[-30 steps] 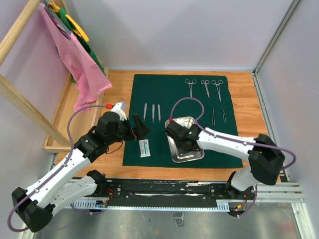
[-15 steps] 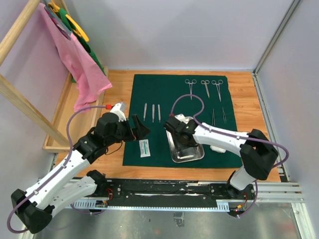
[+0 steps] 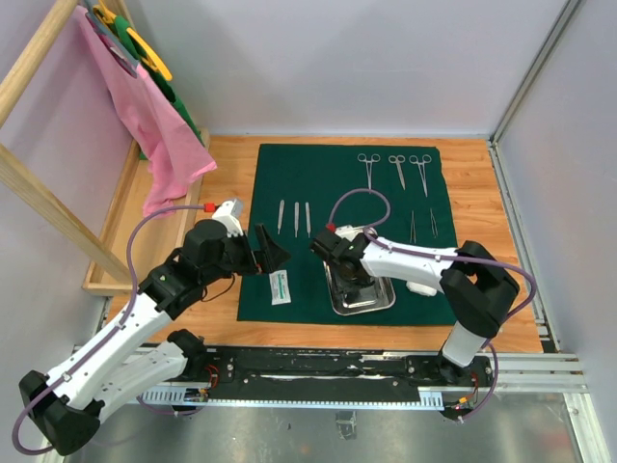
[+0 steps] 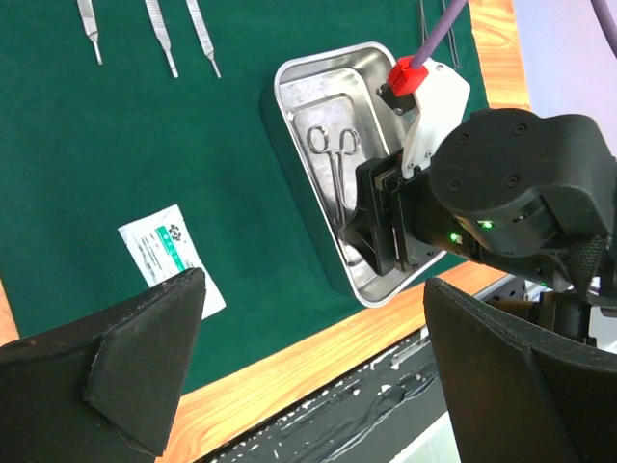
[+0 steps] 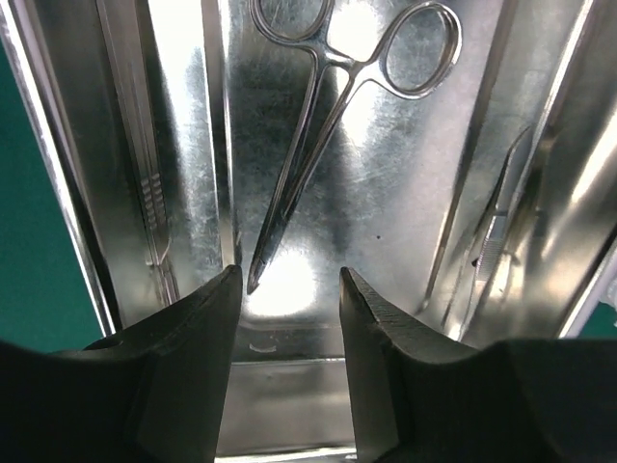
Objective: Open and lay out the surgical kit
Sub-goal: Pick up the medical item from the container.
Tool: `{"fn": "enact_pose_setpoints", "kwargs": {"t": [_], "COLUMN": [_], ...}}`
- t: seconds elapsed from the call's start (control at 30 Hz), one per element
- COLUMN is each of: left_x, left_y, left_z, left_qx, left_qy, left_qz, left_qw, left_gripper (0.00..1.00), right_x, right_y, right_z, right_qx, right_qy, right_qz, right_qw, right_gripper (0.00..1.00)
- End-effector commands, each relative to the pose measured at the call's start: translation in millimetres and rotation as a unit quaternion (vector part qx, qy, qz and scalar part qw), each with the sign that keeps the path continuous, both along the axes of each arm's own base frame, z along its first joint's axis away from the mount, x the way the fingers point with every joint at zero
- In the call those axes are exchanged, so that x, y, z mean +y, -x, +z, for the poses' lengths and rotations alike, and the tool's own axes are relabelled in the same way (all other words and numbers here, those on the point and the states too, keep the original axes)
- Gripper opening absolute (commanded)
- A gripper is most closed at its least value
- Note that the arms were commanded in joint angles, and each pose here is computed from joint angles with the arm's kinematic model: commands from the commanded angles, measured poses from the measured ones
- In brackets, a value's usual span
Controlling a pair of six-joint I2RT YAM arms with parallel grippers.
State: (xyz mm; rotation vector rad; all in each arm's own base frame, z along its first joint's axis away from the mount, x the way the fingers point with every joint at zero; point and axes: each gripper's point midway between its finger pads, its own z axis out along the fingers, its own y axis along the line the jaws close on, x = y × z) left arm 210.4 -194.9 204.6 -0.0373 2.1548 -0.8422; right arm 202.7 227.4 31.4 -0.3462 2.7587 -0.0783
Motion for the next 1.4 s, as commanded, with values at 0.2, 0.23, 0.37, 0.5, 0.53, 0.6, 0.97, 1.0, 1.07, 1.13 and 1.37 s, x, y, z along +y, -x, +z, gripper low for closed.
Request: {"fn": "enact_pose_setpoints", "kwargs": {"t": [0.2, 0.23, 0.37, 0.5, 0.53, 0.6, 0.97, 1.0, 1.07, 1.13, 1.37], "left_x": [4, 4, 4, 4, 4, 4, 7, 6, 7, 7, 7], "left_y": [6, 7, 10, 10, 10, 10, 8, 8, 7, 6, 3], "left_z": [7, 7, 5, 6, 7, 10, 15, 16, 15, 15, 16], "left_qx": [-0.015, -0.015, -0.012, -0.013, -0.014, -0.016, -0.020, -0.020, -0.020, -0.020, -0.022], "left_qy": [-0.009, -0.008, -0.005, -0.001, -0.001, 0.001, 0.004, 0.004, 0.004, 0.003, 0.004], "left_qz": [-0.014, -0.014, -0.017, -0.017, -0.018, -0.017, -0.004, -0.004, -0.001, 0.000, 0.005], "left_qw": [1.000, 1.000, 1.000, 1.000, 1.000, 1.000, 1.000, 1.000, 1.000, 1.000, 1.000], "left_gripper": [0.99, 0.99, 0.99, 0.99, 0.99, 0.99, 0.99, 0.99, 0.99, 0.99, 0.99], "right_x": [0, -4, -16, -21, -21, -18, -15, -16, -18, -21, -27], "right_y": [11, 16, 26, 19, 15, 5, -21, -21, -25, -37, -113], "right_z": [-26, -31, -34, -19, -11, 7, 87, 90, 98, 105, 133], "right_qx": [0.035, 0.042, 0.050, 0.026, 0.016, -0.008, -0.100, -0.104, -0.113, -0.122, -0.150], "right_qy": [0.006, 0.010, 0.017, 0.024, 0.025, 0.020, -0.010, -0.012, -0.016, -0.022, -0.057], "right_qz": [-0.036, -0.038, -0.046, -0.042, -0.038, -0.029, -0.002, -0.002, 0.001, 0.000, -0.013], "right_qw": [0.999, 0.998, 0.998, 0.999, 0.999, 0.999, 0.995, 0.994, 0.993, 0.992, 0.987], "right_gripper": [0.30, 0.26, 0.04, 0.01, 0.01, 0.01, 0.01, 0.01, 0.01, 0.01, 0.01]}}
